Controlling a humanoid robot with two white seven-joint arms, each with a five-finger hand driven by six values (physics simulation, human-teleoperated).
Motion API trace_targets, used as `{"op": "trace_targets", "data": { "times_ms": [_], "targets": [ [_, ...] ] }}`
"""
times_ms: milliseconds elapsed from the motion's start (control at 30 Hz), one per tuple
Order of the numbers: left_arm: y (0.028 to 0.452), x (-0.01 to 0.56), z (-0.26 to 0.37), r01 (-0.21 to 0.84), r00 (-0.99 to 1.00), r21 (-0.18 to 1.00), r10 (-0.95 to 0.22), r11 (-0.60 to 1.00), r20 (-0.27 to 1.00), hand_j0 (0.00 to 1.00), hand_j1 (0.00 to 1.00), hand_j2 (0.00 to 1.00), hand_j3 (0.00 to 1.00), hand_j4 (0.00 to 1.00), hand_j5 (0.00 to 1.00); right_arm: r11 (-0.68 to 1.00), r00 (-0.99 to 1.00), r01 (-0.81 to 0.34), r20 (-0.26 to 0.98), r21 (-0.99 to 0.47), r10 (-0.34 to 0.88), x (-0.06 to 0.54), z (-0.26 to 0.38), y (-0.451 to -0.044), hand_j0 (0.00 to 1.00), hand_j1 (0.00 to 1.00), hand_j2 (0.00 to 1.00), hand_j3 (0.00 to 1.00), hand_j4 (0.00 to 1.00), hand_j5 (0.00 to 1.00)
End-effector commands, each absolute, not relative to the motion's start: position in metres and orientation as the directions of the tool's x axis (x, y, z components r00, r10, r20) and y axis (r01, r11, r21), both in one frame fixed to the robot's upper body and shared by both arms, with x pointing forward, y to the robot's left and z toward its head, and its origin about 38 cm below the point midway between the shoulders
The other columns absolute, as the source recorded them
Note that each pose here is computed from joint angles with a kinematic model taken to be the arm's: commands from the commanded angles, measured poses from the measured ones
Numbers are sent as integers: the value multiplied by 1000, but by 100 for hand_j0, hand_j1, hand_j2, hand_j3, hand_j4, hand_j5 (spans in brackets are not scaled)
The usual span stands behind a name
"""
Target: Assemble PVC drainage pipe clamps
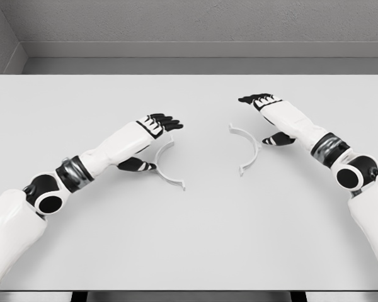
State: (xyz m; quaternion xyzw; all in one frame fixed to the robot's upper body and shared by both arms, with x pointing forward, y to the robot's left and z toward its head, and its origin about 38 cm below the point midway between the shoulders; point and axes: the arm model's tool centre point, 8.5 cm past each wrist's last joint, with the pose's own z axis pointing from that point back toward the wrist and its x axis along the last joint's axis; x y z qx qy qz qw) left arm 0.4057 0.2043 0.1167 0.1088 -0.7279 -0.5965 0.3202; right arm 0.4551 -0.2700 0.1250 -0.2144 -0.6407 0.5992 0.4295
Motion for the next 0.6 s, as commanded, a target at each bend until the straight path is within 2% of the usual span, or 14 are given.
{"op": "trace_targets", "data": {
  "times_ms": [0,567],
  "targets": [
    [209,408,116,224,-762,936,-551,270,342,100,100,100,100,100,100,196,-530,-246,301,-949,793,456,123,-273,100,100,100,100,100,100],
    [216,408,100,257,-734,931,-575,258,362,100,100,100,100,100,100,199,-543,-265,316,-944,778,454,115,-249,100,100,100,100,100,100]
  ]
}}
